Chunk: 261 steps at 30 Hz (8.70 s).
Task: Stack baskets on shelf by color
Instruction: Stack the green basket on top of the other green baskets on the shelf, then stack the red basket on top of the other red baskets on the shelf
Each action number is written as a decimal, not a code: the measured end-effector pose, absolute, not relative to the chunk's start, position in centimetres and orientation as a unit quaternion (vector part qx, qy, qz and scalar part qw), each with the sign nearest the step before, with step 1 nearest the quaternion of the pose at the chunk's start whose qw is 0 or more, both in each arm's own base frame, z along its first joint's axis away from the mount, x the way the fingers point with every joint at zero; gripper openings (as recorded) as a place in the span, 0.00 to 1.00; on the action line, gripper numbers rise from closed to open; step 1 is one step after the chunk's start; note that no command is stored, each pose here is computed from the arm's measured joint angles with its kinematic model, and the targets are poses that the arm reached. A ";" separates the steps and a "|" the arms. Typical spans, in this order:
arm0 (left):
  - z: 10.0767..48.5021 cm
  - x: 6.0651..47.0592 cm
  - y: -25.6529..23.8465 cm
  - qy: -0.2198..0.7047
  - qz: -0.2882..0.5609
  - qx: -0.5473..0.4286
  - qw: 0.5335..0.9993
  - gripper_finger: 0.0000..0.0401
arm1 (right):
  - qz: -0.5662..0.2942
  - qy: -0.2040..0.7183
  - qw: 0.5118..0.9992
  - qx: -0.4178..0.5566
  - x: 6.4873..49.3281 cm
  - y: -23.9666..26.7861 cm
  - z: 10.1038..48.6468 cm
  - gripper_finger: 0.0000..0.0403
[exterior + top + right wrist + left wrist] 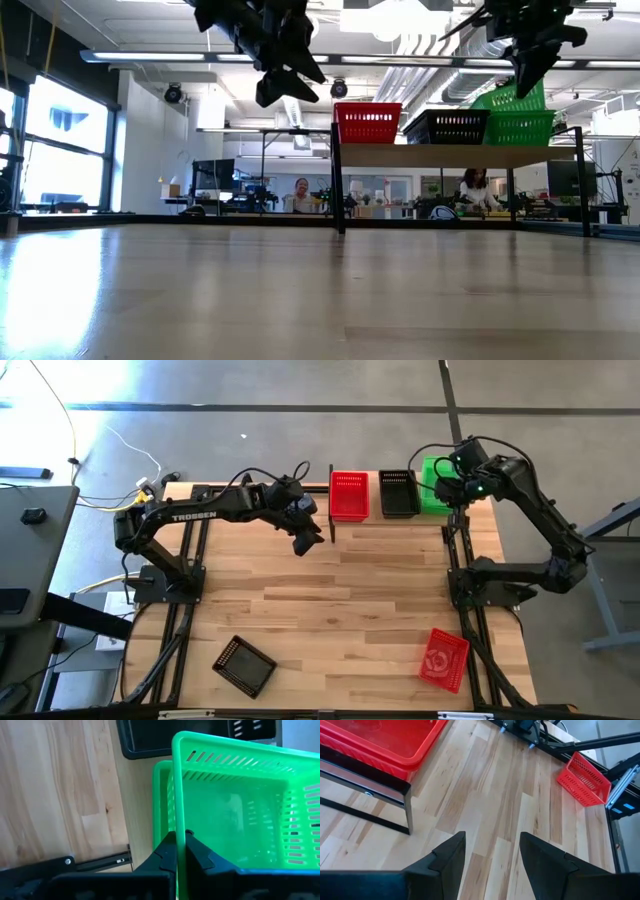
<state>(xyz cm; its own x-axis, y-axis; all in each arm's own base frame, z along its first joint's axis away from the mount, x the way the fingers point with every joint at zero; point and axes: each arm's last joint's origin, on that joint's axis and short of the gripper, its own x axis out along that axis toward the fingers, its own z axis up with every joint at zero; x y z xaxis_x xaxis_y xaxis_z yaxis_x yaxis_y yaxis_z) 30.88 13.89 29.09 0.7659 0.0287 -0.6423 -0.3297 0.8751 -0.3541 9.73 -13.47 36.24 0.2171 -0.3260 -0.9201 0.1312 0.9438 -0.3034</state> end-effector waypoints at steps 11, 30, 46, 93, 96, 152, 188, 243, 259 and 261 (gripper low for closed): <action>29.1 30.9 13.9 0.328 0.099 -0.231 0.911 0.44 | -0.171 0.607 0.774 -0.058 9.6 -13.4 36.3 0.21; 29.1 30.9 13.9 0.327 0.099 -0.230 0.911 0.44 | -0.199 0.585 0.785 0.031 9.5 -13.0 36.2 0.28; 29.1 30.9 13.9 0.327 0.099 -0.229 0.911 0.44 | -0.244 0.669 0.700 0.056 10.2 -14.8 34.6 0.28; 30.8 27.2 10.0 0.423 0.116 -0.234 0.868 0.44 | -0.250 0.535 0.769 0.246 12.2 -4.3 36.8 0.28; 30.6 27.2 9.1 0.442 0.099 -0.220 0.864 0.44 | -0.250 0.531 0.764 0.269 12.5 -3.3 36.8 0.28; 30.3 27.9 -4.4 0.507 -0.090 -0.102 0.851 0.44 | -0.204 0.714 0.649 0.166 16.5 16.1 29.8 0.28; 30.3 28.0 -4.1 0.499 -0.010 -0.127 0.857 0.44 | -0.109 0.708 0.661 0.224 11.1 13.2 19.4 0.28; 32.8 30.5 -6.2 0.296 -0.150 0.106 0.937 0.44 | -0.237 0.499 0.685 0.475 25.1 9.2 27.9 0.00; 31.7 30.0 -7.4 0.338 -0.176 0.190 0.905 0.44 | -0.200 0.519 0.706 0.438 31.7 7.1 29.8 0.00; 31.4 30.1 -7.4 0.345 -0.176 0.192 0.902 0.44 | -0.201 0.520 0.708 0.435 32.2 6.8 29.8 0.00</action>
